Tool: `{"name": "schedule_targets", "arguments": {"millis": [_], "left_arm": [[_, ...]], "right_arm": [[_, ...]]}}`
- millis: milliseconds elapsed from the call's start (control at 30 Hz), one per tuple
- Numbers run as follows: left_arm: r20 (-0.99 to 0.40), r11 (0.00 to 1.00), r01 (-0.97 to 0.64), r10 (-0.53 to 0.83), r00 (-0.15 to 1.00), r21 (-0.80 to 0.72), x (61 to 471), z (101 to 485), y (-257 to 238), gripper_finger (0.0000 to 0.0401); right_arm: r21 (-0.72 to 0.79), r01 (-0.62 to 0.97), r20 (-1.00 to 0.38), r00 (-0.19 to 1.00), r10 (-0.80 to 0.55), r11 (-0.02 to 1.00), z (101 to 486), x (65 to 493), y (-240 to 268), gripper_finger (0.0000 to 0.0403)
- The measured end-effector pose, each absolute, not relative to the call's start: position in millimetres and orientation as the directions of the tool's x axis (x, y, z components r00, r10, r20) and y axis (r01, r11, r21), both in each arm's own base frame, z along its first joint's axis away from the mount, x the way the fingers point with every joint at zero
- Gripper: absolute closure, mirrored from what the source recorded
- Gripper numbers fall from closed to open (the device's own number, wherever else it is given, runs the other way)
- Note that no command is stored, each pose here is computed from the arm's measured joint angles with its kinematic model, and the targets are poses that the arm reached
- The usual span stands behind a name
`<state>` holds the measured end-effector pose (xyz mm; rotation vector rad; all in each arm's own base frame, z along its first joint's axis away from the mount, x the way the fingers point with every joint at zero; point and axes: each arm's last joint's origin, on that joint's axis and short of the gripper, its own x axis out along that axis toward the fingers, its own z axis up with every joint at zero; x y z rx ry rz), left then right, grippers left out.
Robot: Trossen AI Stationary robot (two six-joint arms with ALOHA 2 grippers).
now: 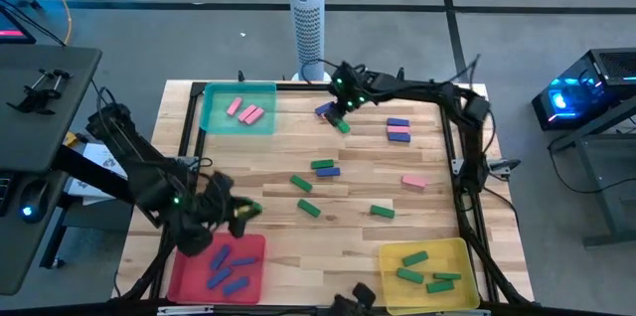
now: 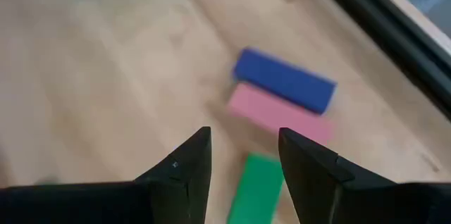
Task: Sort blocks
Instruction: Put the pink block into the green bin
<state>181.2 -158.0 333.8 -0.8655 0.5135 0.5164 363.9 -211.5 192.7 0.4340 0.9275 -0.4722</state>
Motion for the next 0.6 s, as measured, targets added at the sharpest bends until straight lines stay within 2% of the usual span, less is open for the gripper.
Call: {"name": "schedule_targets", "arguments": {"millis": [100,233,467,600], "left_arm": [[-0.538,0.555,-0.607,0.306,0.785,-0.569,180.9,342.7,-143.7,0.0204],[-0.511,0.566,-0.614,0.353,0.784,-0.550,182.5,349.2,-129.6,0.0204],[-0.513,0.595,-0.630,0.383,0.768,-0.499,187.7,349.6,-121.2,0.0204],[-0.513,0.597,-0.633,0.389,0.766,-0.493,188.7,349.7,-119.8,0.0204]], "right_arm": [[0.156,0.609,-0.876,0.448,-0.175,0.778,177.6,374.5,-227.2,0.0257],[0.137,0.640,-0.934,0.337,-0.116,0.756,154.8,380.9,-236.6,0.0257],[0.154,0.616,-0.953,0.298,-0.047,0.773,145.9,382.9,-233.1,0.0257],[0.241,0.556,-0.954,0.286,0.089,0.796,152.1,382.2,-210.6,0.0257]]}}
